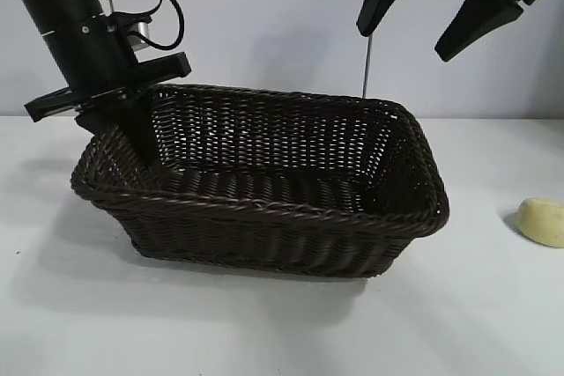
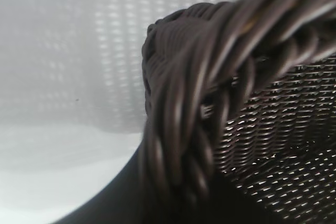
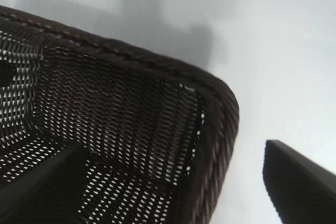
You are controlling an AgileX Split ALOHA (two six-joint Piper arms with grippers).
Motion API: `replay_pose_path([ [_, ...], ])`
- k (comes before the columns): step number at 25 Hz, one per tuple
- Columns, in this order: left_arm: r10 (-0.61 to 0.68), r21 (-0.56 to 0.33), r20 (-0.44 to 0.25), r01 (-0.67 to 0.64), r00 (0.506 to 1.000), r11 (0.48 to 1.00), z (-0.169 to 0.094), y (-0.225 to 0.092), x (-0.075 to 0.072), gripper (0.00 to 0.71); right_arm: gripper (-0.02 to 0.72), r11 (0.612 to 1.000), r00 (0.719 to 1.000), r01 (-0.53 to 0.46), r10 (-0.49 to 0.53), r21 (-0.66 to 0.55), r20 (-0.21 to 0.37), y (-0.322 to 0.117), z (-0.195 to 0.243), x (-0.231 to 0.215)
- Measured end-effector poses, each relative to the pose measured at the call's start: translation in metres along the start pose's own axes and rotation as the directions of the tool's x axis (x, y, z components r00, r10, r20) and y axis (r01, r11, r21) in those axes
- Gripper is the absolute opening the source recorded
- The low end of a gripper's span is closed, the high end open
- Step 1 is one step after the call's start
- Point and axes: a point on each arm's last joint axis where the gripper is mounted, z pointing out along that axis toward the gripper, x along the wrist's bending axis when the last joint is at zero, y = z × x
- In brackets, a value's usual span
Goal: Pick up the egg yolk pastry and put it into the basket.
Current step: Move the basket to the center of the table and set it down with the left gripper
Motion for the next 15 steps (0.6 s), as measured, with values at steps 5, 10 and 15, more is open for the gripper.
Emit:
replay_pose_path([
  [5, -0.024, -0.005, 0.031, 0.024, 0.999, 1.0, 0.017, 0.009, 0.002, 0.099, 0.654, 1.0, 1.0, 0.0, 0.0, 0.0, 0.0, 0.0, 0.0, 0.0],
  [10, -0.029, -0.02, 0.023, 0.03, 0.999, 0.999, 0.025, 0.013, 0.006, 0.099, 0.654, 1.0, 1.0, 0.0, 0.0, 0.0, 0.0, 0.0, 0.0, 0.0],
  [15, -0.026, -0.041, 0.016, 0.027, 1.0, 0.999, 0.024, 0.015, 0.006, 0.106, 0.654, 1.0, 1.0, -0.001, 0.001, 0.0, 0.0, 0.0, 0.0, 0.0],
])
